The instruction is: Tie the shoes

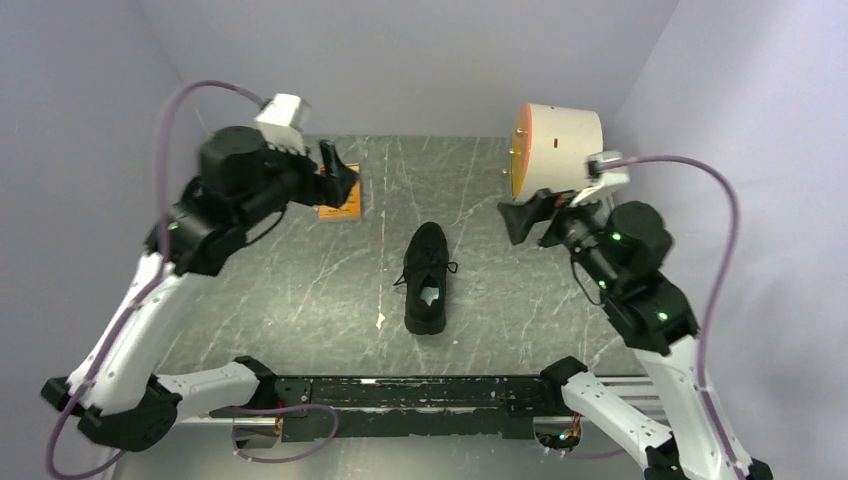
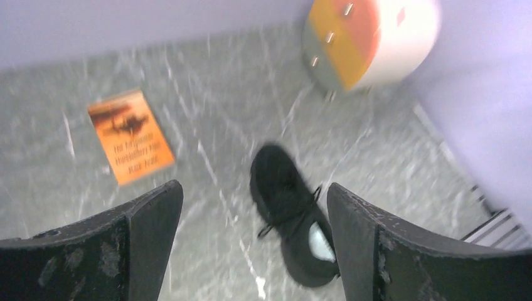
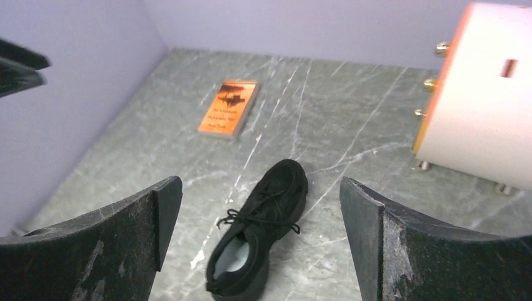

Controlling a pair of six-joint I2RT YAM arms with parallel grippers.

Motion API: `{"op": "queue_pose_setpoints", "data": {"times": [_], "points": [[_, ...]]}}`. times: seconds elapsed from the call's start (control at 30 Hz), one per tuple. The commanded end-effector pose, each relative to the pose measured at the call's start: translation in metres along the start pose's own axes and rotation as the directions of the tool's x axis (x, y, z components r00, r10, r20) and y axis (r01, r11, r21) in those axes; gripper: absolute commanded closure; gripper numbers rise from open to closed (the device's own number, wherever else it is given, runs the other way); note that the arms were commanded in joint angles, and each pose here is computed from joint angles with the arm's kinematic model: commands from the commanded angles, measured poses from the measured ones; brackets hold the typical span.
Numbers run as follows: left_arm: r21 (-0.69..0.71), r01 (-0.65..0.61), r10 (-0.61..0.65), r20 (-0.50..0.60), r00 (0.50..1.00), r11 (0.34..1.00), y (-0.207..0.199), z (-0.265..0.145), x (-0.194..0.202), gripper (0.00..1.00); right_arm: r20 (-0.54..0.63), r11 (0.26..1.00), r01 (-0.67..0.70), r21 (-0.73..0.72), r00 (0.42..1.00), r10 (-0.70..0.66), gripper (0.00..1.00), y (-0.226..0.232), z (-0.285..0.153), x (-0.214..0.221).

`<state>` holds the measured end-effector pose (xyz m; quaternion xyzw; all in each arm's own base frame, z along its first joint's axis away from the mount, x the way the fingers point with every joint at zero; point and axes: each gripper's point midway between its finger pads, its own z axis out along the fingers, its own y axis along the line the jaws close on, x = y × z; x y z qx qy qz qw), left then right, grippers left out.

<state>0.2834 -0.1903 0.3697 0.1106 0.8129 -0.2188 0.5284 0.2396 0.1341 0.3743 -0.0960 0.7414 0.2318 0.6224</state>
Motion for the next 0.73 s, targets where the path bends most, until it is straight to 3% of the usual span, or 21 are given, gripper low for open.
{"op": "queue_pose_setpoints", "data": {"times": [0.0, 0.23, 0.4, 0.7], "points": [[0.011, -0.005, 0.004, 0.110, 0.994, 1.000, -0.004, -0.056, -0.043, 0.11, -0.062, 0.960, -0.154, 0.233, 0.983, 0.173, 0.00, -0.025, -0.048, -0.005], [-0.036, -0.082, 0.089, 0.290, 0.953, 0.996, -0.001, -0.103, -0.098, 0.07, 0.030, 0.931, -0.130, 0.342, 0.991, 0.127, 0.00, -0.038, -0.080, -0.063], [-0.077, -0.124, 0.142, 0.315, 0.938, 0.989, 0.005, -0.112, -0.109, 0.07, 0.091, 0.919, -0.152, 0.364, 0.988, 0.127, 0.00, -0.041, -0.077, -0.082], [-0.075, -0.117, 0.136, 0.326, 0.936, 0.990, 0.007, -0.119, -0.101, 0.08, 0.097, 0.874, -0.212, 0.437, 0.977, 0.188, 0.00, -0.053, -0.064, -0.072]]}}
